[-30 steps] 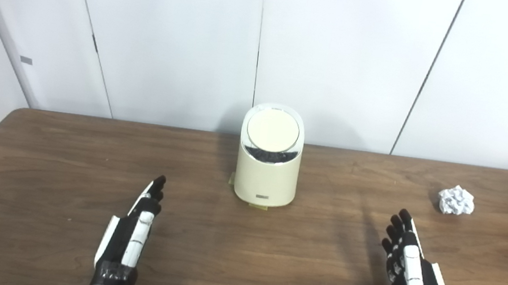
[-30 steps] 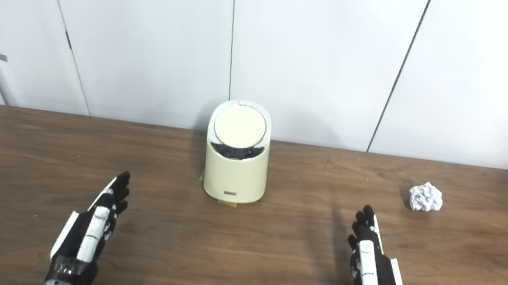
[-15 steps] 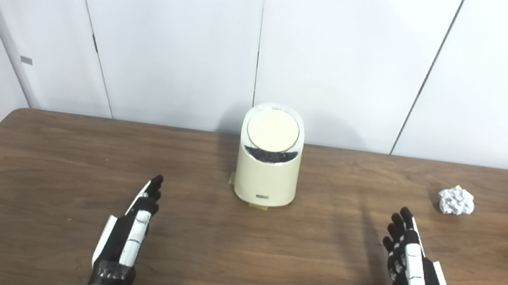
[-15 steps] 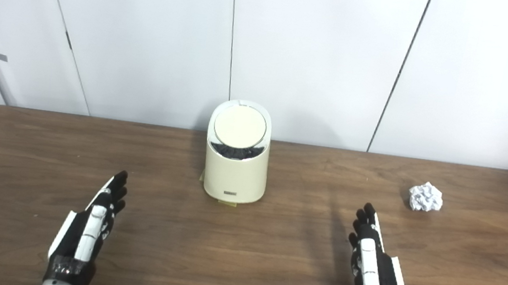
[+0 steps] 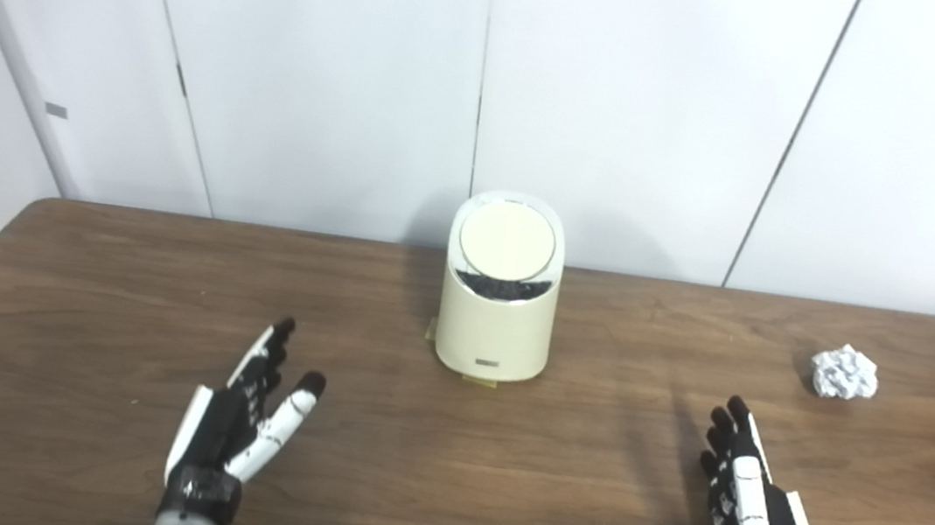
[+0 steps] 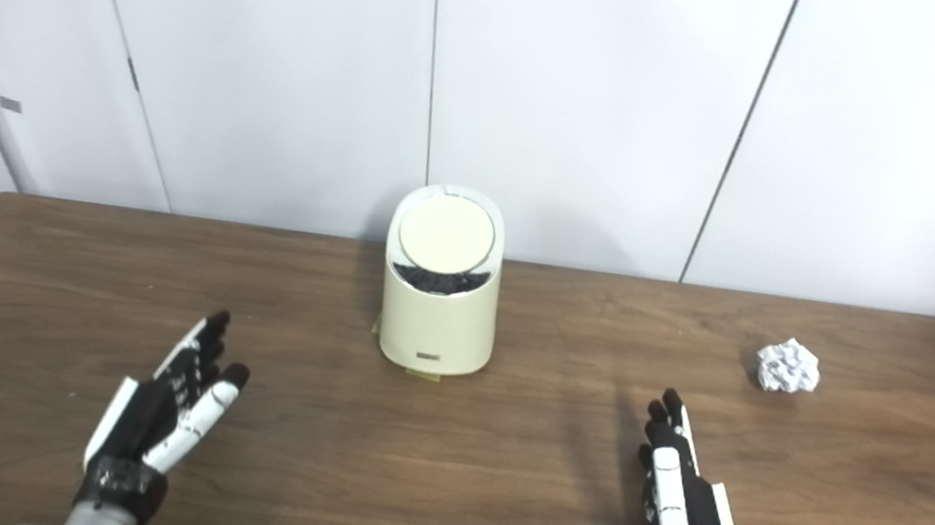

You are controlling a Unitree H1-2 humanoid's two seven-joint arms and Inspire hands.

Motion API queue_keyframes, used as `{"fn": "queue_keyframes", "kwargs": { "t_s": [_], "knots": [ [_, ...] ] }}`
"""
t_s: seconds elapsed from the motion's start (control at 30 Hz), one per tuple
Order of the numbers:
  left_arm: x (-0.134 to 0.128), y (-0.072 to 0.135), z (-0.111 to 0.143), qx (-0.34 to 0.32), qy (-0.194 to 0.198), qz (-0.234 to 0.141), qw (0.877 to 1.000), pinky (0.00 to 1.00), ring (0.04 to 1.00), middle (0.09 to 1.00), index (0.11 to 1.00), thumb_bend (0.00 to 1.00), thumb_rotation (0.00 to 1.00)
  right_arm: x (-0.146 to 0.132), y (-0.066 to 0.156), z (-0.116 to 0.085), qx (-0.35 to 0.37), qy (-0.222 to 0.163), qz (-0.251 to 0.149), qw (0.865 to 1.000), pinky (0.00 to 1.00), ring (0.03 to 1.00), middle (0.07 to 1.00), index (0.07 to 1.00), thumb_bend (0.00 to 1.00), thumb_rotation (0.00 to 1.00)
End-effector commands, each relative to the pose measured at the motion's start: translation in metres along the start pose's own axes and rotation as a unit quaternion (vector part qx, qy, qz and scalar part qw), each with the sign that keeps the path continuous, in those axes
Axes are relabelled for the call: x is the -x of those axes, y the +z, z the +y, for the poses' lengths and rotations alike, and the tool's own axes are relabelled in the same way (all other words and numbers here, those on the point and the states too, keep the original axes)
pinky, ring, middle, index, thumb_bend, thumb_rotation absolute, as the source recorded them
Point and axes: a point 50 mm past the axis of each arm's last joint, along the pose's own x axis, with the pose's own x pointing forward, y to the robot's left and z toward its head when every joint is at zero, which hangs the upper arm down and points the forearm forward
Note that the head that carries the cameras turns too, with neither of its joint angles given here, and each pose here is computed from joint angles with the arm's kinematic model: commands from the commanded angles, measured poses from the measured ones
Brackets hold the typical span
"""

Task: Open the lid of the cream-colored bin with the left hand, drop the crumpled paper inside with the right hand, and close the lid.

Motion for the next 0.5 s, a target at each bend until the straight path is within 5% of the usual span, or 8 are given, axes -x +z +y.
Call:
{"fn": "queue_keyframes", "kwargs": {
  "t_s": [0.0, 0.47],
  "knots": [
    [-0.013, 0.026, -0.001, -0.019, 0.017, -0.048, 0.999, 1.00, 1.000, 0.992, 1.000, 0.67, 0.56, 0.000, 0.008, -0.002, 0.015, 0.007, -0.029, 0.999, 1.00, 1.000, 0.982, 1.000, 0.50, 0.89],
    [-0.073, 0.089, -0.008, -0.131, -0.007, -0.113, 0.985, 0.92, 0.961, 0.971, 1.000, 0.77, 0.43, 0.002, 0.004, 0.012, 0.057, 0.012, -0.026, 0.998, 1.00, 0.996, 0.971, 1.000, 0.51, 0.91]
  ]
}}
